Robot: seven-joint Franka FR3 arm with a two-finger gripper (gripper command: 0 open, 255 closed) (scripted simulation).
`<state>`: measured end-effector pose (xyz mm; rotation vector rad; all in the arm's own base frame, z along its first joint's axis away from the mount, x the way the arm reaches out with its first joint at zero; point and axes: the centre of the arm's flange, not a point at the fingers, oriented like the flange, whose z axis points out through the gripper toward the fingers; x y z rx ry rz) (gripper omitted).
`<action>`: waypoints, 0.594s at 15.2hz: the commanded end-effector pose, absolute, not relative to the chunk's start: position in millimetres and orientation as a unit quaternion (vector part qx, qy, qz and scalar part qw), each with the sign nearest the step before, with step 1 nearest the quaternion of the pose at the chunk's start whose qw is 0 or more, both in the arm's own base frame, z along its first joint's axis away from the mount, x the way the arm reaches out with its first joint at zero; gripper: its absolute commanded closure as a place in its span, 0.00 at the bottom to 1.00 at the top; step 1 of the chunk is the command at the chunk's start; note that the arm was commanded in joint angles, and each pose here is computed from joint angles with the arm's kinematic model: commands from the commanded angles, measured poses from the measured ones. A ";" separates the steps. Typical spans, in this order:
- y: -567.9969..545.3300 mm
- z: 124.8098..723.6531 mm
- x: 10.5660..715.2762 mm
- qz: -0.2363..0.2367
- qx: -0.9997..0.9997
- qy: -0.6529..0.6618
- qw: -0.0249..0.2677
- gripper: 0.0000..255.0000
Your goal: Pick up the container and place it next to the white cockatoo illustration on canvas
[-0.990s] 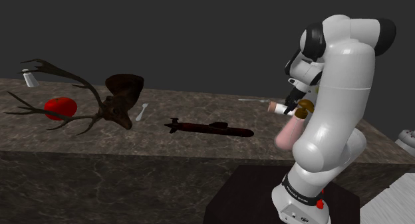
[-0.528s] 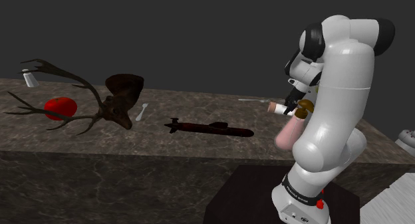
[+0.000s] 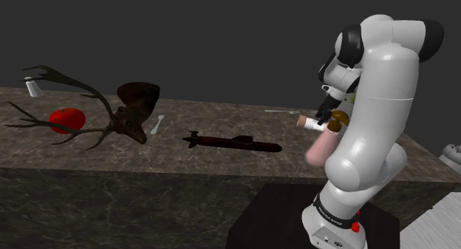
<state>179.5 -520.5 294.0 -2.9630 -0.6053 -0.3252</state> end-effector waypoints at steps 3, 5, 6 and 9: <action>-523.6 328.1 172.6 -0.107 -0.973 -0.199 0.050 0.00; -523.6 328.1 172.6 -0.107 -0.973 -0.199 0.050 0.00; -523.6 328.1 172.6 -0.107 -0.973 -0.199 0.050 0.00; -523.6 328.1 172.6 -0.107 -0.973 -0.199 0.050 0.00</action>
